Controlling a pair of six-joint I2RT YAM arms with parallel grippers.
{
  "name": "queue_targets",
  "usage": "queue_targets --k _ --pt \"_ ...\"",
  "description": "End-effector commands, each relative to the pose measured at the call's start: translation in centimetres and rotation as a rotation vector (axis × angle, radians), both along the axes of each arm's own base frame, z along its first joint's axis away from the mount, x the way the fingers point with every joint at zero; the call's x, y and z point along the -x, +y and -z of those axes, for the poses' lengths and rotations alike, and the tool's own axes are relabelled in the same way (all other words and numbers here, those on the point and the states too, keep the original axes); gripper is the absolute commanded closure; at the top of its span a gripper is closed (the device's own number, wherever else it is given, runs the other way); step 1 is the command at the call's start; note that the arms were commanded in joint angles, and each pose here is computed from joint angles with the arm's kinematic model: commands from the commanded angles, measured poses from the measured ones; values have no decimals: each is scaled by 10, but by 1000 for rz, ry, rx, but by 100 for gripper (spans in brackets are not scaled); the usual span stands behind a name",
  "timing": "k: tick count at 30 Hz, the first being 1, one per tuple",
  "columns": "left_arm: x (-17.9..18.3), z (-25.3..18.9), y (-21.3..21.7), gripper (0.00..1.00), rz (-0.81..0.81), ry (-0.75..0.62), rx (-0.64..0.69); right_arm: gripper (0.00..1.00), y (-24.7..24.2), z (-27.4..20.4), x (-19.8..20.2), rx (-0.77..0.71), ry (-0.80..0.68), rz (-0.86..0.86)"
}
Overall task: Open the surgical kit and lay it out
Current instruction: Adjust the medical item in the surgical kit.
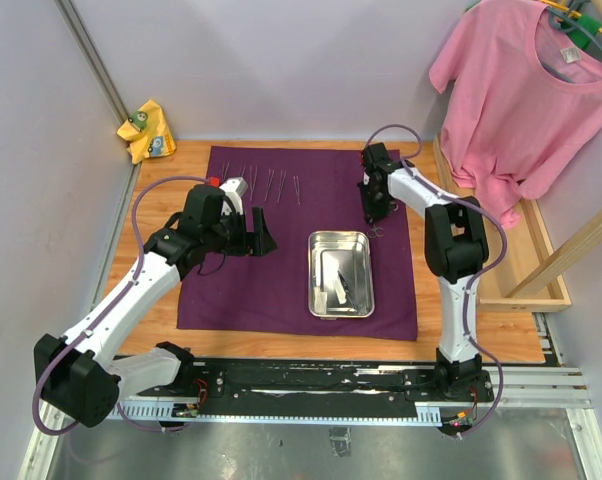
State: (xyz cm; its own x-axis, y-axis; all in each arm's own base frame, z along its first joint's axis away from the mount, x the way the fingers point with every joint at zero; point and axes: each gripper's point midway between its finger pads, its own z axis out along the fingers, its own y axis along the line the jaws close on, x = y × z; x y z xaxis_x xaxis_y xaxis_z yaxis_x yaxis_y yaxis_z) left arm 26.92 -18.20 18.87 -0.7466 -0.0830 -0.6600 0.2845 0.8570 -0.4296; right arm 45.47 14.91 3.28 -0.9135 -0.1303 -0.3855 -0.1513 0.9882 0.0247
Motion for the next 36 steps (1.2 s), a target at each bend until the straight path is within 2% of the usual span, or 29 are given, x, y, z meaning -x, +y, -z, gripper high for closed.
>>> queue_targets --k 1,11,26,36 --pt "-4 -9 -4 14 15 -25 5 76 -17 -20 14 -13 -29 33" --pt "-5 -8 -7 14 18 -19 14 83 -24 -9 43 -5 3 21" --pt "-6 -6 -8 15 18 -13 15 81 -15 6 43 -14 36 7" --pt "-6 -4 -8 14 22 -14 13 82 -16 16 41 50 59 26"
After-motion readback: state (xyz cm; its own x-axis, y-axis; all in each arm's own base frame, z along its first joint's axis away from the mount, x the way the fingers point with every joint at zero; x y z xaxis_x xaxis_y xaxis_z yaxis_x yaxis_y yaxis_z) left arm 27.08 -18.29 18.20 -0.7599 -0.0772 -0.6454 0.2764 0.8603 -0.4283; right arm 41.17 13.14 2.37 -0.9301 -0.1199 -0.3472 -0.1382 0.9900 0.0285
